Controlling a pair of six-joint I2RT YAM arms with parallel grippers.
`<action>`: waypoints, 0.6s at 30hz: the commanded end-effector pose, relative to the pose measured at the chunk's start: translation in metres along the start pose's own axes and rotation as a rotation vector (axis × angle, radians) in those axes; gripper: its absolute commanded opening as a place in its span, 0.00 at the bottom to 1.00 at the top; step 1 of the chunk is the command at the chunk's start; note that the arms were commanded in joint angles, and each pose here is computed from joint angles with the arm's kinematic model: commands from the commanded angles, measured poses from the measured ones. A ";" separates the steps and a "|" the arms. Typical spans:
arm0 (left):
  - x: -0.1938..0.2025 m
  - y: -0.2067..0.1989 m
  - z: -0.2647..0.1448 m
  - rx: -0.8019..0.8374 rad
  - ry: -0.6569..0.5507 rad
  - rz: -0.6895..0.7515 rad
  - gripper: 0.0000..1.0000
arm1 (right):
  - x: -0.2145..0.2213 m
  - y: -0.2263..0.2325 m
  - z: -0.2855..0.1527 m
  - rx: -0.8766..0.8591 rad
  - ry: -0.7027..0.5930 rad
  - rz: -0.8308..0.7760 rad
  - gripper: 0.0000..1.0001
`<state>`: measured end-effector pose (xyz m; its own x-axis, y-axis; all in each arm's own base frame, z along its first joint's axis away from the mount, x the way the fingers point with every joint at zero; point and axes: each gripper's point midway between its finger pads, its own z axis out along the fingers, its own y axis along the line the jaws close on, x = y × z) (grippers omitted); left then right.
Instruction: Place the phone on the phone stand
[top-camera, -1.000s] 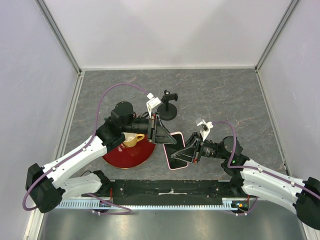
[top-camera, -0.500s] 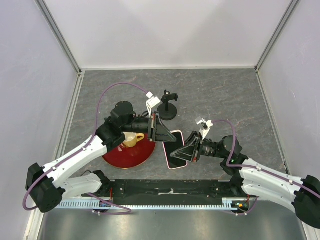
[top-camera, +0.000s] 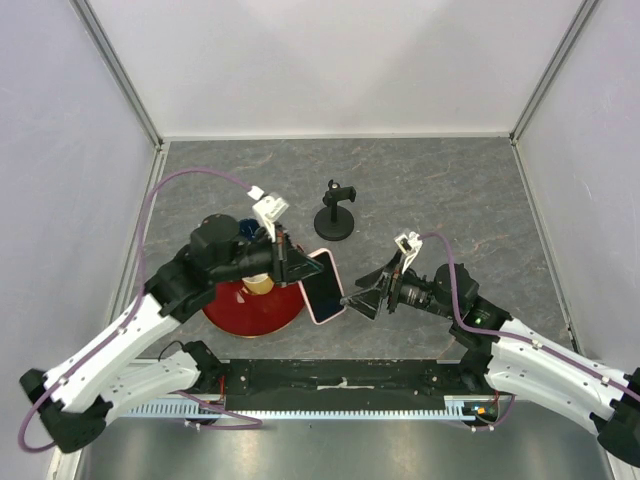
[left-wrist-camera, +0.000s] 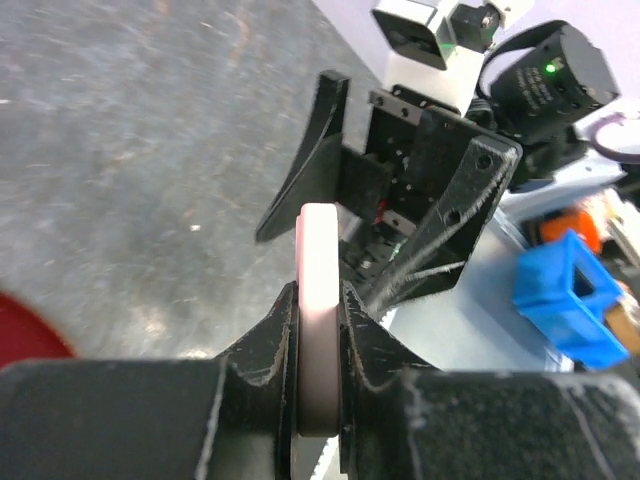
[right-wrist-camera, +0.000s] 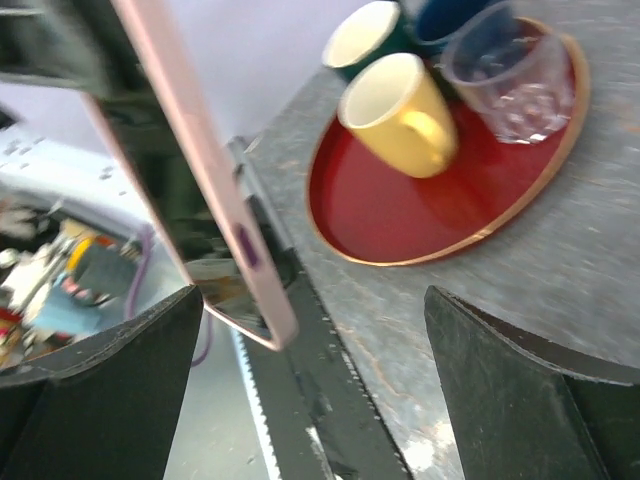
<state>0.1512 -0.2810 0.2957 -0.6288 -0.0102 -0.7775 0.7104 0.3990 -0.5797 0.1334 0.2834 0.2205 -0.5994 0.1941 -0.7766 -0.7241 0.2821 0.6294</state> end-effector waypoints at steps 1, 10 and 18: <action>-0.033 0.015 -0.046 -0.213 -0.171 0.108 0.02 | -0.018 -0.067 -0.015 0.426 -0.047 -0.030 0.98; -0.045 0.019 -0.082 -0.309 -0.292 0.137 0.02 | -0.031 -0.144 -0.035 0.897 0.053 -0.197 0.95; -0.076 0.019 -0.074 -0.349 -0.311 0.221 0.02 | -0.104 -0.164 0.009 0.735 -0.038 -0.204 0.80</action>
<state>0.1702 -0.2032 0.3144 -0.4624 -0.0977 -0.8813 0.6026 0.6944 -0.3932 0.2717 0.2120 0.1467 -0.5690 0.0187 -0.8221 -0.3072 0.9225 0.2336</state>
